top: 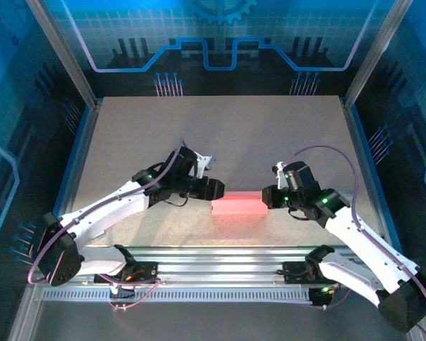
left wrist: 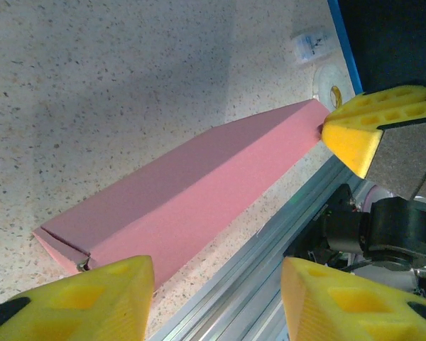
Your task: Fold the paper box
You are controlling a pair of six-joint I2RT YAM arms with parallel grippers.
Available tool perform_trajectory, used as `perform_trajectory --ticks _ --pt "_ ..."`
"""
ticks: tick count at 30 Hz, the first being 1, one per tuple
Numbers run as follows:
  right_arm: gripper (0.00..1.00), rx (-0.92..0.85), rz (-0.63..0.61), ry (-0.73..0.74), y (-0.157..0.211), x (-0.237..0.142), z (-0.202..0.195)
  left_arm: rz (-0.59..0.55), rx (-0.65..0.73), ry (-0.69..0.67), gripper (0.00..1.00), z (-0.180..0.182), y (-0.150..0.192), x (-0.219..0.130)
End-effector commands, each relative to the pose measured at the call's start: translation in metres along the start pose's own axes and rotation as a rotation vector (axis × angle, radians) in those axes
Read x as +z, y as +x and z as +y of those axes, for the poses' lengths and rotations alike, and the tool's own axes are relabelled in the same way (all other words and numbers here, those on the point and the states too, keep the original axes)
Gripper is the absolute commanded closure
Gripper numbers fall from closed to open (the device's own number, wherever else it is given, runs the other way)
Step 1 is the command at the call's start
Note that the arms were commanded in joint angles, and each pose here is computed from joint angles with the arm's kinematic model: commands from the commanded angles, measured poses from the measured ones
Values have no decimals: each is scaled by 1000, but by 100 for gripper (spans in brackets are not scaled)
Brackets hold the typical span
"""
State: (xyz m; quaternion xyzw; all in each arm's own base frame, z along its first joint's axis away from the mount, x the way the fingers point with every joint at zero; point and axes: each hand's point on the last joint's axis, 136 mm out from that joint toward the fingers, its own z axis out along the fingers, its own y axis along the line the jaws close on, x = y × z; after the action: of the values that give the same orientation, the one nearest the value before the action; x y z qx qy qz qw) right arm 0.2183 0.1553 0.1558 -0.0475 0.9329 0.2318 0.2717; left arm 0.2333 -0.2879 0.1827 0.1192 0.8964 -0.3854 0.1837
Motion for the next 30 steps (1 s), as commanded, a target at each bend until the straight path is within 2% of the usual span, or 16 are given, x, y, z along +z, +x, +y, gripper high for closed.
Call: perform_trajectory --ticks 1,8,16,21,30 --pt "85 6 18 36 3 -4 -6 12 23 55 50 -14 -1 3" --pt "85 15 8 32 -1 -4 -4 47 7 37 52 -3 13 10" --pt "83 12 -37 -27 -19 -12 13 29 -13 -30 52 20 24 13" --pt "83 -1 -45 -81 -24 -13 24 15 -11 -37 52 18 25 9" --pt "82 -27 -25 -91 -18 -6 22 26 15 -61 52 14 35 12"
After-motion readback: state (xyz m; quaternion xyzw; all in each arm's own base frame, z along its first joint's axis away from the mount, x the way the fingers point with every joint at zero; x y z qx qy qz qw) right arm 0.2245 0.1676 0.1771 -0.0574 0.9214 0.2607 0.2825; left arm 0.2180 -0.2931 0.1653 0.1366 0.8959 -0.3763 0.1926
